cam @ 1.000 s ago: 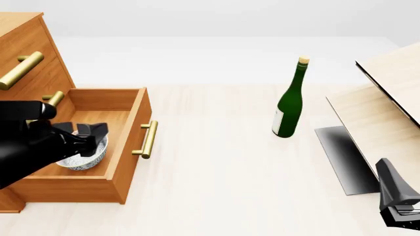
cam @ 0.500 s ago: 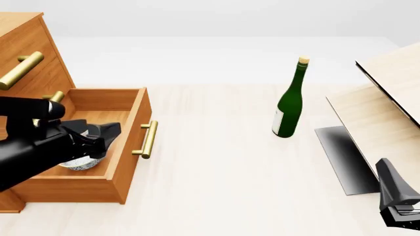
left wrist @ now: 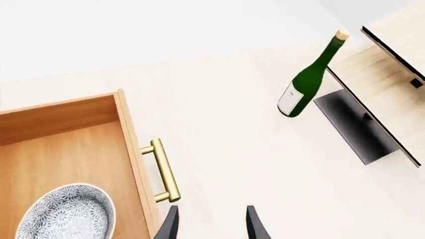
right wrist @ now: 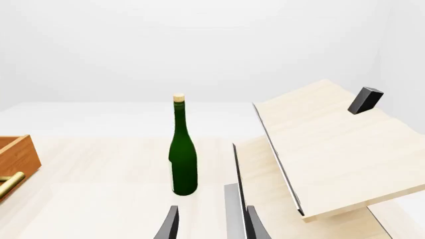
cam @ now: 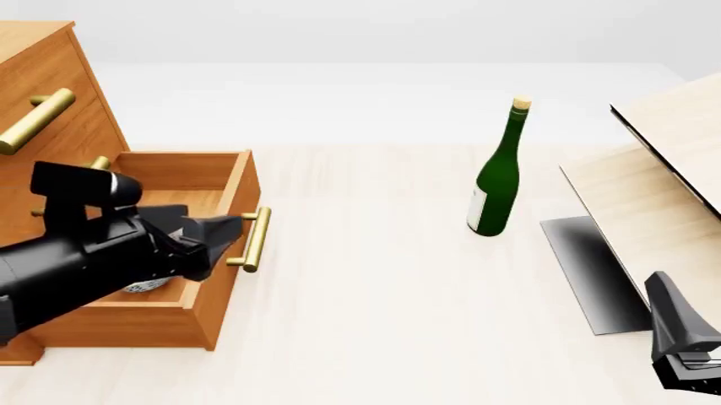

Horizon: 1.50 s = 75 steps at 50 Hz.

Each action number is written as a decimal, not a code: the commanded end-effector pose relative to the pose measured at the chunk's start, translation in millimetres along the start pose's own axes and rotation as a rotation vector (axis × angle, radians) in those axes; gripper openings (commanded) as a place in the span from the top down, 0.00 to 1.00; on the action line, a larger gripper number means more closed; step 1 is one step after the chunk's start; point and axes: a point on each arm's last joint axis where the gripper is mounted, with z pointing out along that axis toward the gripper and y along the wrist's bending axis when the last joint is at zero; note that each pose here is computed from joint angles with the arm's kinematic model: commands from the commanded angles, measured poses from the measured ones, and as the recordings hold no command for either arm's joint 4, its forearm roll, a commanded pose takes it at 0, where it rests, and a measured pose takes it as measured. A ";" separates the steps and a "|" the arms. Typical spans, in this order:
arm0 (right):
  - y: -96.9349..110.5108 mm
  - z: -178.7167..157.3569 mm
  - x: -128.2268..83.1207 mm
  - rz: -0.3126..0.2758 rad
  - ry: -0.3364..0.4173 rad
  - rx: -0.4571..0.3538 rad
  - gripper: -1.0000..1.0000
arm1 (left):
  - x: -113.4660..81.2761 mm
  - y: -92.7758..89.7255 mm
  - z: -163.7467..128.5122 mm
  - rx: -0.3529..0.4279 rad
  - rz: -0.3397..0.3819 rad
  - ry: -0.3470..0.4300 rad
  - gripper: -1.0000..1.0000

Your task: Put the bowl in the bottom drawer of the cabinet and close it.

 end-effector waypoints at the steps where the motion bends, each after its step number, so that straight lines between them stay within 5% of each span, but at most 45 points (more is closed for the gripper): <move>1: 0.0 0.0 0.0 0.000 0.000 0.000 0.00 | 0.7 -14.0 4.8 0.066 0.000 0.017 0.00; 37: 0.0 0.0 0.0 0.000 0.000 0.000 0.00 | 19.8 -41.7 31.3 0.173 -0.040 0.105 0.00; 75: 0.0 0.0 0.0 0.000 0.000 0.000 0.00 | 50.5 -47.6 64.5 0.153 -0.154 0.224 0.00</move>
